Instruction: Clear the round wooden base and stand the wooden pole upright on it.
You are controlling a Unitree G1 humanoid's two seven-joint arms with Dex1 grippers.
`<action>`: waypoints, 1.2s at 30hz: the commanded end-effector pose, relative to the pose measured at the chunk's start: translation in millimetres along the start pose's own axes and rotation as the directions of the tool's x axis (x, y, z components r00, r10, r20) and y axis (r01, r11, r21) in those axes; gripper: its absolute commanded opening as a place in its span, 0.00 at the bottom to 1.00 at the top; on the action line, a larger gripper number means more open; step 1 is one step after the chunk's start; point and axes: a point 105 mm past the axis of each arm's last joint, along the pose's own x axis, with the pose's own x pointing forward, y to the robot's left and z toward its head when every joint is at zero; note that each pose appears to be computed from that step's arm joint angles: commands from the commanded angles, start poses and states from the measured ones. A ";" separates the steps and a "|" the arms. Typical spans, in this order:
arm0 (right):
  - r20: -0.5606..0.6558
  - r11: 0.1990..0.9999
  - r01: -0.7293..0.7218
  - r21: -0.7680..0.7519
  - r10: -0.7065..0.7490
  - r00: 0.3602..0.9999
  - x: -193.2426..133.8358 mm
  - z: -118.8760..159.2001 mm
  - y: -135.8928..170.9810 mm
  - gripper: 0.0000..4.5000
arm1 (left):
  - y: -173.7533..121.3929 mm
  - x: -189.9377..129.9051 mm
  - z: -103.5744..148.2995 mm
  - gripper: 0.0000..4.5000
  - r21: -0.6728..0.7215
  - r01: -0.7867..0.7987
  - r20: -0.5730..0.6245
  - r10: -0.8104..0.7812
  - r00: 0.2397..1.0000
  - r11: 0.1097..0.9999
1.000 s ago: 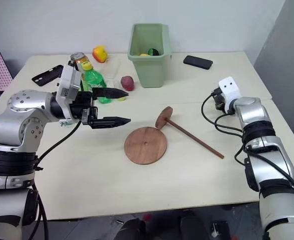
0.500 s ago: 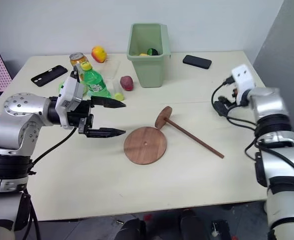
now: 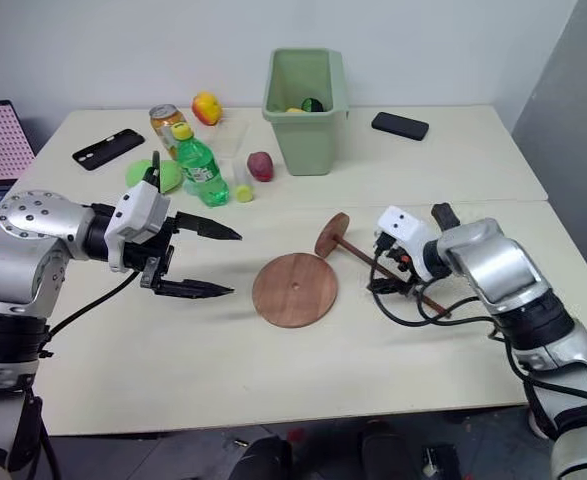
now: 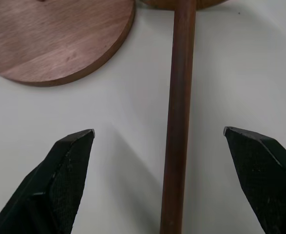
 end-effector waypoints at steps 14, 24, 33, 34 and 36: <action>-0.038 0.999 0.041 0.008 -0.041 0.998 5.0 3.7 -6.5 0.22 | -4.3 -7.8 7.9 1.00 0.016 -0.041 -0.013 0.041 0.999 0.999; 0.501 0.991 -0.029 0.128 -0.039 0.864 -52.1 86.2 2.1 0.05 | 8.6 -23.8 25.7 1.00 -0.077 -0.217 0.162 0.227 0.960 0.973; 0.929 0.979 -0.193 0.063 0.013 0.369 -75.3 156.9 60.9 0.05 | -11.9 -35.4 14.8 1.00 -0.118 -0.177 0.131 0.193 0.972 0.977; 0.934 0.980 -0.198 0.030 0.043 0.353 -70.3 158.6 72.1 0.05 | -12.8 -36.3 14.2 1.00 -0.120 -0.175 0.126 0.189 0.974 0.977; 0.946 0.981 -0.196 -0.007 0.070 0.317 -61.8 159.0 87.0 0.05 | -13.5 -38.0 13.7 1.00 -0.127 -0.172 0.122 0.187 0.975 0.977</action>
